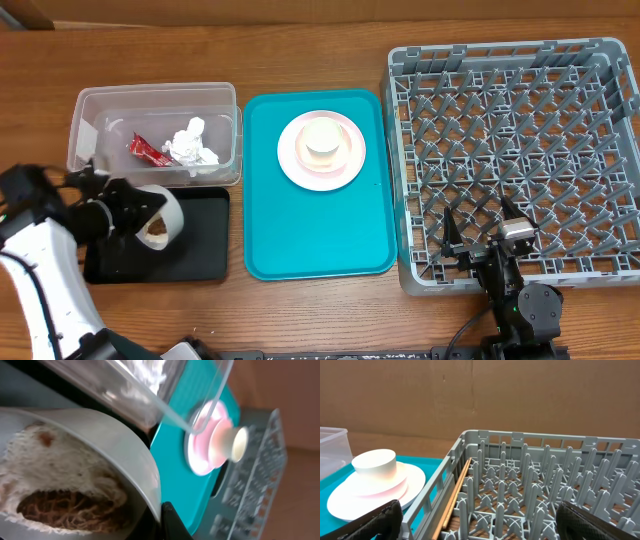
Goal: Sort waste into correct bins and load items into the dishwasher
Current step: 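Tilt the bowl to pour food scraps onto the black tray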
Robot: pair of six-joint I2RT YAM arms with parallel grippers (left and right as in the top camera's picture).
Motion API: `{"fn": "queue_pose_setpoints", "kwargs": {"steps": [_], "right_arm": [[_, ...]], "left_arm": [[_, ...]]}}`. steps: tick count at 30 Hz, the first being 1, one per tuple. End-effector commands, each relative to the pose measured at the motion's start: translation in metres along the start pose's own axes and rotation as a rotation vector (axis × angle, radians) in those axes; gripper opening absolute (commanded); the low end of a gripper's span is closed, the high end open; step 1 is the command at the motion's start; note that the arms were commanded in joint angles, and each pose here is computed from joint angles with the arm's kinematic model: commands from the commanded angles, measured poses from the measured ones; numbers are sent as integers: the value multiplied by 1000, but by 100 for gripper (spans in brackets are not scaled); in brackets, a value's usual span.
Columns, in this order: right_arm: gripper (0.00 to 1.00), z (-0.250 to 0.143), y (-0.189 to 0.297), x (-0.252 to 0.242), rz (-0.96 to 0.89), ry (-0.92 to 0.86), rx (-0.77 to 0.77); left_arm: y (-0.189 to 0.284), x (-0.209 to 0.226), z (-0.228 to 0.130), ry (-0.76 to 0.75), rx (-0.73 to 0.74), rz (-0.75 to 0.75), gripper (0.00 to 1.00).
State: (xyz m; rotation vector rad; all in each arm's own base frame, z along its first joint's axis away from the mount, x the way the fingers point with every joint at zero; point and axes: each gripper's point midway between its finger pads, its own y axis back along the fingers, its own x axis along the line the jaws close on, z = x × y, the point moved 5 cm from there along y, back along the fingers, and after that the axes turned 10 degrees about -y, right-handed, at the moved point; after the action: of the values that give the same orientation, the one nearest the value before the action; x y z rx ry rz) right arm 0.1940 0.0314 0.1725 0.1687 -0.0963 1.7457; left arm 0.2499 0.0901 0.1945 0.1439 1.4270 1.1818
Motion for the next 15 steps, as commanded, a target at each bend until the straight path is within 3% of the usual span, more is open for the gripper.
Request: {"fn": "queue_pose_setpoints", "kwargs": {"steps": [1,7,15], "right_arm": [[100,-1,0,0,1,1,-9],[100,-1,0,0,1,1,-9],[100,-1,0,0,1,1,-9]], "left_arm": [[7,-4,3,6,-77,-171,4],[10,7,2,35,-141,-260,4],[2,15,-1,11,-157,-256,4]]}}
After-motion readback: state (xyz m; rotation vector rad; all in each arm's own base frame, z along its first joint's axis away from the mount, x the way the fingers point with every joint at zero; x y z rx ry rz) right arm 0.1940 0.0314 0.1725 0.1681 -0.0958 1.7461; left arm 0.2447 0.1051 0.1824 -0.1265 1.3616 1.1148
